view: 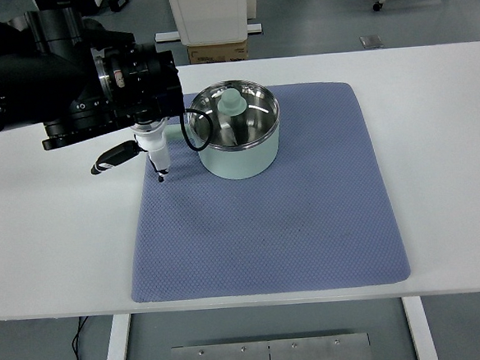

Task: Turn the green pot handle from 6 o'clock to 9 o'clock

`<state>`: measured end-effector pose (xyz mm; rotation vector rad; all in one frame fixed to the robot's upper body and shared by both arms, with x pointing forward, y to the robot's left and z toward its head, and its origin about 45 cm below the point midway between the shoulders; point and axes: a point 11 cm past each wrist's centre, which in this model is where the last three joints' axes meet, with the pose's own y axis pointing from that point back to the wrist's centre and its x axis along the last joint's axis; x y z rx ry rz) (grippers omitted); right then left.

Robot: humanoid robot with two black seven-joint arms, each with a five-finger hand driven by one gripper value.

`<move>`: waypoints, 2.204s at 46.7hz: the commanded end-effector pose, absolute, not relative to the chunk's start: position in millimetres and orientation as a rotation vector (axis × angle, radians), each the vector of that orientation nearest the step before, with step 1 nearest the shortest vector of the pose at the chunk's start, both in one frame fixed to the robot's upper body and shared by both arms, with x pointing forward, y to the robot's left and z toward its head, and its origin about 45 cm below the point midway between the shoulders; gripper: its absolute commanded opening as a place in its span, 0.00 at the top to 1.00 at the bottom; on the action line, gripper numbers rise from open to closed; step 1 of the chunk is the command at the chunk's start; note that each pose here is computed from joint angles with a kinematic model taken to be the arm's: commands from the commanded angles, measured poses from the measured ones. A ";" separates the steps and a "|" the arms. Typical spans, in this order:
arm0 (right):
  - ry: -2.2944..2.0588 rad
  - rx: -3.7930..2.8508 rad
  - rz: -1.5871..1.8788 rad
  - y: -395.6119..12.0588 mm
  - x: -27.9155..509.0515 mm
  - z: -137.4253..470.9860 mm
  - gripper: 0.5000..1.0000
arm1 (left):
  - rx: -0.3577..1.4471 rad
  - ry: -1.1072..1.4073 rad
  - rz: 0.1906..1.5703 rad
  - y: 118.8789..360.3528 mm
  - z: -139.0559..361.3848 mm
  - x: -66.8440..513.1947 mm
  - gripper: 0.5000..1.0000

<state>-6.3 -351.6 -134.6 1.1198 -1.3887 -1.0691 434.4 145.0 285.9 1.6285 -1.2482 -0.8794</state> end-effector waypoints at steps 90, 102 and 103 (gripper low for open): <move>-1.389 1.120 -1.069 -351.6 -6.3 -134.6 0.00 | 0.696 -0.812 -0.015 52.2 379.6 459.3 0.00; -1.388 1.119 -1.070 -351.6 -7.2 -134.6 0.00 | 0.675 -0.778 0.111 97.5 396.5 476.4 0.00; -1.388 1.119 -1.070 -351.6 -7.2 -134.6 0.00 | 0.660 -0.771 0.126 98.8 399.1 477.4 0.00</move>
